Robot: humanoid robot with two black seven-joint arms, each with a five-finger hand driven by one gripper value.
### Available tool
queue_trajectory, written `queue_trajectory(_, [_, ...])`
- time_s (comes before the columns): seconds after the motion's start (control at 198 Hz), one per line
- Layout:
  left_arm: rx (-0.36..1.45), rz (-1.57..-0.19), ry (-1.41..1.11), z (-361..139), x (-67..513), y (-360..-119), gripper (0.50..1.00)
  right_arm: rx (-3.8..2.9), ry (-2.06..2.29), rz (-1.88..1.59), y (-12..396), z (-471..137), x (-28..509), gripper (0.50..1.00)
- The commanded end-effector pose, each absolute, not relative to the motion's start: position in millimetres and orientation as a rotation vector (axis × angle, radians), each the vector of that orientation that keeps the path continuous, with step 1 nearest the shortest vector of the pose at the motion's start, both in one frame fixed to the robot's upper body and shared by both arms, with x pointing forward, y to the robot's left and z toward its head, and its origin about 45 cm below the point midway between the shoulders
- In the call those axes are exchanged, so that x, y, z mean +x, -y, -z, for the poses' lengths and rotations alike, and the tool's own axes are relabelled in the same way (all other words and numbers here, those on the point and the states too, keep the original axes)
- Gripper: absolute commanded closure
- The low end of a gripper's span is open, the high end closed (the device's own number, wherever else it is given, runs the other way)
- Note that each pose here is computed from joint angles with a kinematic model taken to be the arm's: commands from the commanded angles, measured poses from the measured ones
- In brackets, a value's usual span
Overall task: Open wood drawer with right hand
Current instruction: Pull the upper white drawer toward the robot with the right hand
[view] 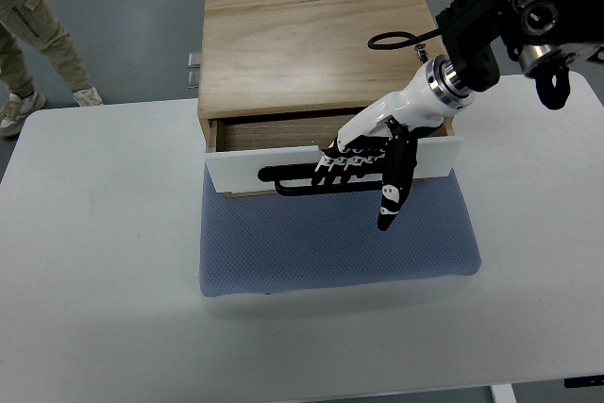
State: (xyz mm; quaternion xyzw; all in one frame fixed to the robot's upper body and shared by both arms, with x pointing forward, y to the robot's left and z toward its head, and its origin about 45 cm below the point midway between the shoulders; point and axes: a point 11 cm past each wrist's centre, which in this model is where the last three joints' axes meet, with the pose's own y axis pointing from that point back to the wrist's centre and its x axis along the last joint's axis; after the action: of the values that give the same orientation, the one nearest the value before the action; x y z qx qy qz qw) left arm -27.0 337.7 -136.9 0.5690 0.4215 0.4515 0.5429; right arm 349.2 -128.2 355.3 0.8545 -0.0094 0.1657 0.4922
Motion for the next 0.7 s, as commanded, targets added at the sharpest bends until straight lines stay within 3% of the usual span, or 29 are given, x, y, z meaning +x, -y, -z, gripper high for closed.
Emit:
queue_trajectory(0.0, [1.351,-1.072,-1.001,136.9,-27.0,-337.7,0.5,2.077,0.025,-0.4,130.0,-356.2,348.4,0.556])
queue_trajectory(0.693, [1.351,-1.072,-1.001,136.9,-27.0,-337.7,0.5,2.091,-0.005,-0.368,143.7,-352.7,329.3,0.556])
